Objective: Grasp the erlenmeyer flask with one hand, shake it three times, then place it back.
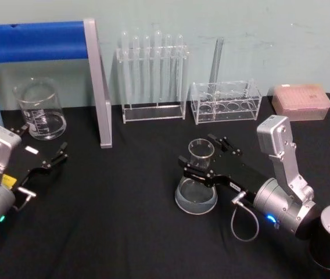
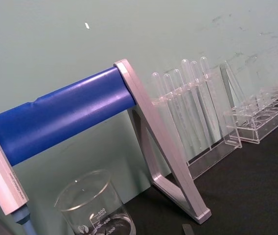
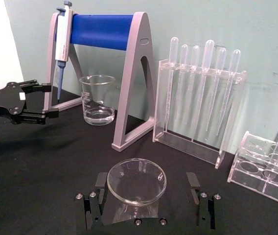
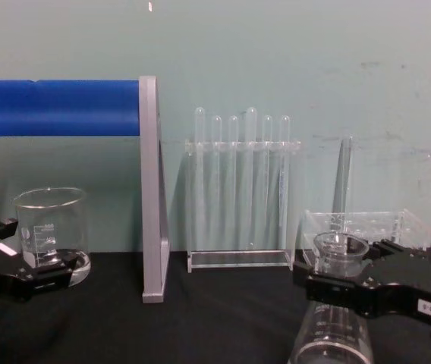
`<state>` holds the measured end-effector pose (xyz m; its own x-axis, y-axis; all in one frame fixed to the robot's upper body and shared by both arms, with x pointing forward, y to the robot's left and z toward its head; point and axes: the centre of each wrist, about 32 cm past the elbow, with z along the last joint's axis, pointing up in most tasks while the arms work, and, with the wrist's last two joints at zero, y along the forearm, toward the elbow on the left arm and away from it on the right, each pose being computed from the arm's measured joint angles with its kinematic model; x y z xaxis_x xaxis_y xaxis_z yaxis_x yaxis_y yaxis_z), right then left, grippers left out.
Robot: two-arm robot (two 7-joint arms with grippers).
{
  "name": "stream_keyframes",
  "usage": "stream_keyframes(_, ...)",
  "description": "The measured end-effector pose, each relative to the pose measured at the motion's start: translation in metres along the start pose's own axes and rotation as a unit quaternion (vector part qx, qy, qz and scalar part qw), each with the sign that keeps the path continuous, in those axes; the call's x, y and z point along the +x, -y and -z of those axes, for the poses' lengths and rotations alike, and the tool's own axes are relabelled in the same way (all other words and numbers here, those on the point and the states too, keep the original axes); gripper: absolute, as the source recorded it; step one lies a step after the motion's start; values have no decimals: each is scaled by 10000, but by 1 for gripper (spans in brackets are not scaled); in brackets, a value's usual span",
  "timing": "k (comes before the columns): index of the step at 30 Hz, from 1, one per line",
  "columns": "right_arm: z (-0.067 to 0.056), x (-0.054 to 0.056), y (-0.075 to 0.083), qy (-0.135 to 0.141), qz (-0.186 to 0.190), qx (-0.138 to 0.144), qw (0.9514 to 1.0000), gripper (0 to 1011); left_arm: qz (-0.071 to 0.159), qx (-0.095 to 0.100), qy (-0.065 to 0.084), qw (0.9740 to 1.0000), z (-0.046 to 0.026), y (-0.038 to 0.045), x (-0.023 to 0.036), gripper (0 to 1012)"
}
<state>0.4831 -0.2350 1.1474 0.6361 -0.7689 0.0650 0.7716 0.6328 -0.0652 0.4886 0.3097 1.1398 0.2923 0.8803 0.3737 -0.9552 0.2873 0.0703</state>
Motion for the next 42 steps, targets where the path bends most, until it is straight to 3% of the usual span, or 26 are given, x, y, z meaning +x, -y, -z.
stream_keyframes(6, -1, 1, 3, 3, -3, 3, 10000, 997, 0, 0, 0, 10000, 0, 0, 0, 1001)
stream_keyframes(11, -1, 0, 4, 1, -4, 4, 10000, 927, 0, 0, 0, 10000, 0, 0, 0, 1001)
stream_keyframes(26, 0, -2, 8, 0, -3, 10, 10000, 471, 0, 0, 0, 10000, 0, 0, 0, 1001)
stream_keyframes(36, -6, 1, 12, -7, 19, 29, 10000, 449, 0, 0, 0, 10000, 0, 0, 0, 1001)
stream_keyframes(42, -109, 2, 19, 42, 89, 169, 9998, 449, 0, 0, 0, 10000, 0, 0, 0, 1001)
